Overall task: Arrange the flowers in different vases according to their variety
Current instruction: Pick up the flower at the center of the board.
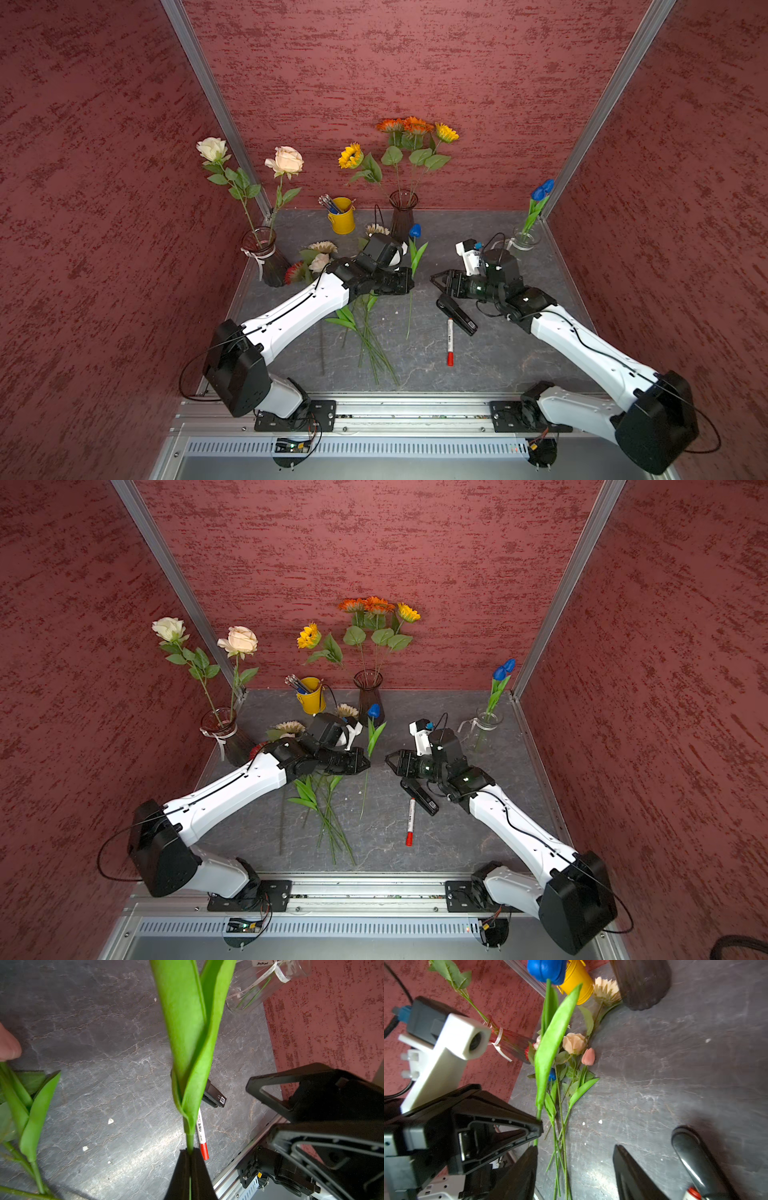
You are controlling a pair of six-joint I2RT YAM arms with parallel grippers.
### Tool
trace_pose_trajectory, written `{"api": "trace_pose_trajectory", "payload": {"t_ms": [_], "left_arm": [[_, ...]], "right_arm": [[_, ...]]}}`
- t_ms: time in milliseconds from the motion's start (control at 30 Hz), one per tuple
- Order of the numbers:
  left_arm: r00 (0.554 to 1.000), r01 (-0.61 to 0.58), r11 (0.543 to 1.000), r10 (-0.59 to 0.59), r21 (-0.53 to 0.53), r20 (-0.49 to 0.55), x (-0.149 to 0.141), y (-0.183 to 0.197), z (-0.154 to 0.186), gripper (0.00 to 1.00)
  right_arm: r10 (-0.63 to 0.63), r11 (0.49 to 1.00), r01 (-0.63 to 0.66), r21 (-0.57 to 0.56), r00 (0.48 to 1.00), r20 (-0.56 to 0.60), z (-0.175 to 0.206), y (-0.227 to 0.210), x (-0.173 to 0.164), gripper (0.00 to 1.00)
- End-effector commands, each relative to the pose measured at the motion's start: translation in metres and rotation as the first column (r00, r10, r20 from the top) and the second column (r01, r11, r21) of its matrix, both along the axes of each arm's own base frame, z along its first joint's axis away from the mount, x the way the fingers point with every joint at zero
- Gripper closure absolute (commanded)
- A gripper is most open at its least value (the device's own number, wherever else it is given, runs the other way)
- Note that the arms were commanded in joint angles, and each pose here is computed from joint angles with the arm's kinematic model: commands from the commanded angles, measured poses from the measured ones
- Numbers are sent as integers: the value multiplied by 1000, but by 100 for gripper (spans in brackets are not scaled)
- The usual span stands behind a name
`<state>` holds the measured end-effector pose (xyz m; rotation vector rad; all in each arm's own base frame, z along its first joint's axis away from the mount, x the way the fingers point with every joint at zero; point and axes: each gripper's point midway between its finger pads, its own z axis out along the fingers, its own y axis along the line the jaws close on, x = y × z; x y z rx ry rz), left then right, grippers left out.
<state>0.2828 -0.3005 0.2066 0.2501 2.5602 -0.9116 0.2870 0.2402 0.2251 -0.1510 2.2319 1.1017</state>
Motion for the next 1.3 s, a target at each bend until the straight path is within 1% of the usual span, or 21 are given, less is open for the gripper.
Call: {"api": "trace_pose_trajectory", "payload": {"t_ms": [0, 67, 200, 400, 700, 800, 867, 900, 933, 967, 1000, 1033, 1067, 1100, 1133, 1167, 1233, 1267], "left_arm": [[1000, 20, 997, -18, -70, 21, 9, -14, 15, 98], [1000, 21, 996, -19, -86, 25, 12, -16, 18, 98], [999, 23, 995, -20, -94, 30, 18, -20, 20, 98], [999, 33, 994, -31, -101, 23, 21, -26, 17, 98], [999, 39, 993, -37, -115, 24, 22, -29, 18, 98], [999, 45, 993, -44, -112, 16, 19, -29, 17, 98], [999, 47, 993, -46, -106, 9, 17, -28, 14, 96], [999, 48, 993, -48, -106, 8, 16, -28, 13, 92], [999, 45, 994, -45, -104, 6, 16, -26, 12, 79], [999, 46, 993, -46, -105, 6, 15, -26, 11, 65], [999, 46, 993, -46, -106, 9, 15, -26, 11, 54], [999, 41, 994, -41, -103, 11, 15, -24, 10, 40], [999, 32, 995, -31, -98, 9, 16, -22, 8, 32], [1000, 21, 995, -20, -97, 9, 18, -19, 7, 28], [1000, 8, 995, -7, -98, 12, 20, -15, 7, 21], [1000, -8, 995, 9, -99, 15, 22, -10, 7, 11], [998, -46, 993, 49, -105, 26, 26, 2, 9, 3], [997, -59, 992, 63, -108, 35, 27, 8, 12, 2]], "right_arm": [[61, 996, -62, 58, 998, 16, 6, 13, -9, 44], [73, 995, -74, 67, 997, 12, 3, 15, -13, 48], [101, 992, -101, 81, 995, 1, -1, 23, -20, 53], [133, 986, -131, 100, 991, -15, -7, 36, -25, 55], [144, 986, -140, 95, 989, -42, -18, 49, -18, 61], [134, 987, -130, 90, 990, -38, -19, 50, -14, 67], [132, 987, -128, 92, 991, -33, -17, 52, -10, 74], [133, 987, -129, 97, 991, -34, -15, 53, -9, 78], [136, 986, -132, 103, 990, -33, -15, 54, -9, 85], [139, 985, -135, 110, 990, -31, -13, 55, -8, 95], [140, 984, -136, 117, 990, -31, -12, 56, -8, 100], [139, 983, -135, 123, 990, -31, -11, 56, -8, 100], [134, 984, -129, 124, 991, -32, -11, 56, -7, 100], [127, 985, -123, 124, 991, -31, -11, 55, -7, 100], [121, 986, -116, 119, 992, -34, -13, 54, -6, 100], [105, 990, -101, 102, 994, -40, -15, 51, -5, 100], [68, 997, -66, 43, 996, -54, -20, 43, -2, 100], [51, 999, -50, 8, 997, -57, -24, 39, -1, 100]]}}
